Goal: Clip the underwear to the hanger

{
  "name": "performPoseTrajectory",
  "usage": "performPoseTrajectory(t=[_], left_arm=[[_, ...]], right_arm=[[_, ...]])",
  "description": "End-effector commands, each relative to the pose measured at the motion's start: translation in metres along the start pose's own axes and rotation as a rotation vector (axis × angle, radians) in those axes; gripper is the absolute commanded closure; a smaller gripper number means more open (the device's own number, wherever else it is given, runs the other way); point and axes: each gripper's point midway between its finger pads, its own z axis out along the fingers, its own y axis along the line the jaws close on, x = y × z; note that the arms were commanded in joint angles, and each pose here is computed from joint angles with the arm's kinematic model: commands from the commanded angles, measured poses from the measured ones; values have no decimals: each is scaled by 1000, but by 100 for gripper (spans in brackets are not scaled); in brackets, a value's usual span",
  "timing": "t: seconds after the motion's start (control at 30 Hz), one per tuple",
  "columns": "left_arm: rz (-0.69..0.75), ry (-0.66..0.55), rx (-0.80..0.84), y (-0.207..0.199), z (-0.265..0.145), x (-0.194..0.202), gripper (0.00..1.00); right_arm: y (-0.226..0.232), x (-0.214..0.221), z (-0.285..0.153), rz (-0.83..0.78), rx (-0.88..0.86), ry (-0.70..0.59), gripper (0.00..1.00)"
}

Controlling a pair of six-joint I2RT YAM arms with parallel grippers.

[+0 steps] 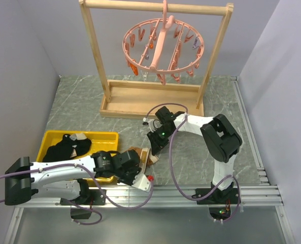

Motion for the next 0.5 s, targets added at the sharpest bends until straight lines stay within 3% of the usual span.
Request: performPoseTrajectory(t=[0.0, 0.07, 0.17, 0.3, 0.47], left_arm=[[-90, -94, -121, 33, -31, -33, 100], [-119, -117, -170, 50, -51, -43, 100], [-168, -161, -248, 78, -83, -55, 100], [-220, -207, -366, 116, -124, -65, 100], [-293, -205, -447, 142, -143, -51, 100]], right_arm=[[12, -13, -22, -42, 22, -71, 57], [10, -21, -38, -34, 44, -133, 42], [1, -26, -58, -22, 75, -221, 36], [-7, -19, -65, -23, 90, -250, 35], [-3, -12, -47, 95, -1, -196, 38]])
